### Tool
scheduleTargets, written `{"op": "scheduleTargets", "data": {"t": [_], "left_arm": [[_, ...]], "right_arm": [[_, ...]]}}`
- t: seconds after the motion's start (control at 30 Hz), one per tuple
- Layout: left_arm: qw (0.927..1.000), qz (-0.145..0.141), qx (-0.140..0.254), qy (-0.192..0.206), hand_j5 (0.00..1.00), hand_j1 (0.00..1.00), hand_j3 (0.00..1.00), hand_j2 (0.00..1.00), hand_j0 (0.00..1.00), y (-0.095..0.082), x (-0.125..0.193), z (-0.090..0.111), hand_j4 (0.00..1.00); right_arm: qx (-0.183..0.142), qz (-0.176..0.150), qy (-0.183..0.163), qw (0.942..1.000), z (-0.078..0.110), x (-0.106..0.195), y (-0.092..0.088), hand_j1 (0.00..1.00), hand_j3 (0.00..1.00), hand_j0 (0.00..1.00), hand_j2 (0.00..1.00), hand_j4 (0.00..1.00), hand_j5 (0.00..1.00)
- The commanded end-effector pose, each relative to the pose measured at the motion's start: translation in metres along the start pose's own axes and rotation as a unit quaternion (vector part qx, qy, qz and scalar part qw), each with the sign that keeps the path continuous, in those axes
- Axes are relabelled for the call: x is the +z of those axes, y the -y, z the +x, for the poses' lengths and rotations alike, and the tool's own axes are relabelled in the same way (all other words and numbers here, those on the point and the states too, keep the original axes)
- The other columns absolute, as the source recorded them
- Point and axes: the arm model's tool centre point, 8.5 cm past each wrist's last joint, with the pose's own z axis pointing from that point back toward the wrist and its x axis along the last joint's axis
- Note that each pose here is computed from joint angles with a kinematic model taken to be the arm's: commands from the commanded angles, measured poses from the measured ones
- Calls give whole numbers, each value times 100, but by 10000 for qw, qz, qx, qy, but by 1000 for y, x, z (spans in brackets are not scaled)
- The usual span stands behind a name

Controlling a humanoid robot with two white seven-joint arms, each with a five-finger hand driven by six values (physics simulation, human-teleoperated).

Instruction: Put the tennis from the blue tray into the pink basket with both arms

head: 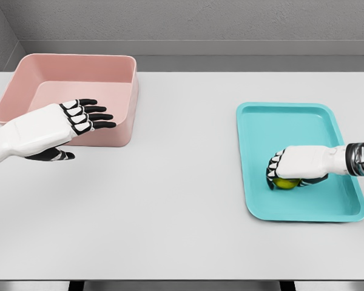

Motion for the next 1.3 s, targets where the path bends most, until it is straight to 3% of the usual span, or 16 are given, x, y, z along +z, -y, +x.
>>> {"op": "scheduleTargets", "data": {"t": [0.0,0.13,0.37,0.57,0.9,1.27], "left_arm": [[10000,14,27,-2,100,100,100,100,100,-1,0,0,100],[10000,17,21,-2,100,100,100,100,100,-1,0,0,100],[10000,9,21,-2,100,100,100,100,100,0,0,0,100],[10000,19,18,5,100,100,100,100,100,-1,0,0,100],[10000,17,21,-2,100,100,100,100,100,-1,0,0,100],[10000,-6,47,20,100,100,100,100,100,2,-1,1,100]], "right_arm": [[-16,-36,-30,10000,-1,2,2,52,52,52,52,52,52],[-2,-53,-39,10000,-2,3,3,46,46,46,46,46,46],[93,-205,-87,9997,-4,9,16,43,43,43,43,43,43],[477,-514,29,9975,10,12,45,42,42,42,42,42,42],[719,-1111,485,9900,31,-27,88,39,39,39,39,39,39],[1043,-1624,1001,9761,67,-77,131,38,38,38,38,38,38]]}}
